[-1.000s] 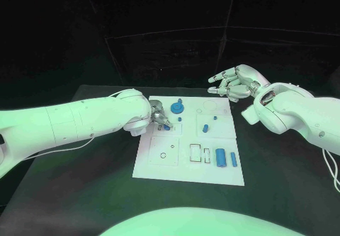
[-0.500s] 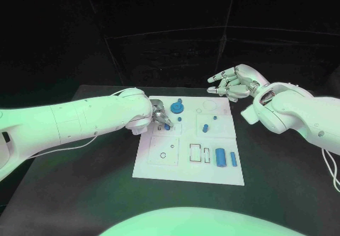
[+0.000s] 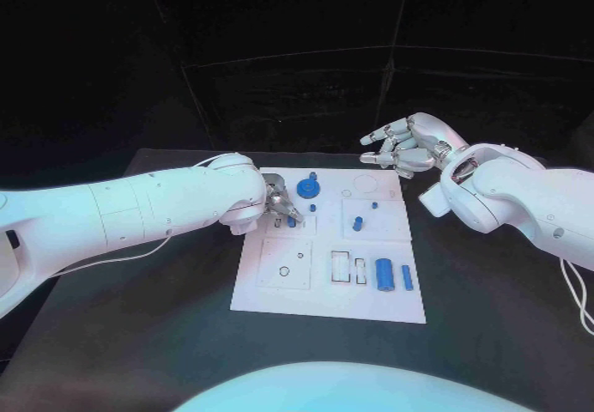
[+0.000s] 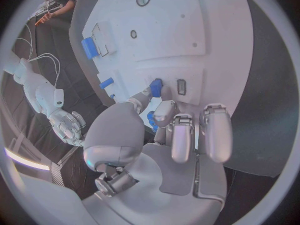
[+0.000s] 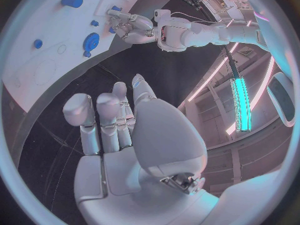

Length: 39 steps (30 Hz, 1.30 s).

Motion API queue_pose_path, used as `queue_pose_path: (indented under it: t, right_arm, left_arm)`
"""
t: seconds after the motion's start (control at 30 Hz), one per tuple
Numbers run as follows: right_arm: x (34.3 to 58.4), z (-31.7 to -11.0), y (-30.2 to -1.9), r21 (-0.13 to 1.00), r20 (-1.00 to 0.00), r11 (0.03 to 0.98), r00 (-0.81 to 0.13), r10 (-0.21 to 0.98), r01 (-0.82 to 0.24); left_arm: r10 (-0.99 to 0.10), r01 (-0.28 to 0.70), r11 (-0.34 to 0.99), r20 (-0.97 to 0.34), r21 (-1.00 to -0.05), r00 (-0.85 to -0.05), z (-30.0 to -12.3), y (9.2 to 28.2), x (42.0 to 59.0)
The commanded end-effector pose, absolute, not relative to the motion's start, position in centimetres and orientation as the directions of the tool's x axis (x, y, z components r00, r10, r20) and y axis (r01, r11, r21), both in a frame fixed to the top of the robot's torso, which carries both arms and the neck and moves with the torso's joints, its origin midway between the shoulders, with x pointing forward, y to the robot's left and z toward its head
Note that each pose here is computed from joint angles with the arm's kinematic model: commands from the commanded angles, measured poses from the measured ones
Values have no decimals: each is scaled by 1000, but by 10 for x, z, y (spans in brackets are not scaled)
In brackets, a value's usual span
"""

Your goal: Assemble the parts on the task board

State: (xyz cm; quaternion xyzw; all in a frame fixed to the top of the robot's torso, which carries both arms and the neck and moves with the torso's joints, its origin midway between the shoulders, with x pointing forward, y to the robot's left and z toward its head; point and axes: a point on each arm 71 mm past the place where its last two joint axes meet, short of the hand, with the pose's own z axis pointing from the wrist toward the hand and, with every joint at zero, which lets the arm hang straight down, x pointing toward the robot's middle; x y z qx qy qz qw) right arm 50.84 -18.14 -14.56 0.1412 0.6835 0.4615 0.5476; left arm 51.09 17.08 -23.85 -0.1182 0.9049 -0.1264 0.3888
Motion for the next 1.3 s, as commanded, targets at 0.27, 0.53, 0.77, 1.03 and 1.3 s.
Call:
queue_pose_path:
  t: [0.27,0.53,0.77,1.03,1.3]
  right_arm:
    - [508,-144,-179,785,-619,528,-373,691,-323]
    - [508,-145,-179,785,-619,528,-374,691,-324]
    - [509,-145,-179,785,-619,528,-373,691,-325]
    - [510,-145,-179,784,-620,528,-372,691,-326]
    - [511,-145,-181,783,-621,531,-366,693,-323]
  left_arm:
    - [-314,-126,941,-667,-315,-675,-241,172,510]
    - [-327,-132,937,-674,-325,-662,-240,173,511]
    - [-354,-139,925,-673,-353,-649,-239,175,510]
    - [-392,-141,905,-661,-401,-640,-231,176,510]
    - [-405,-78,873,-626,-482,-666,-191,177,519]
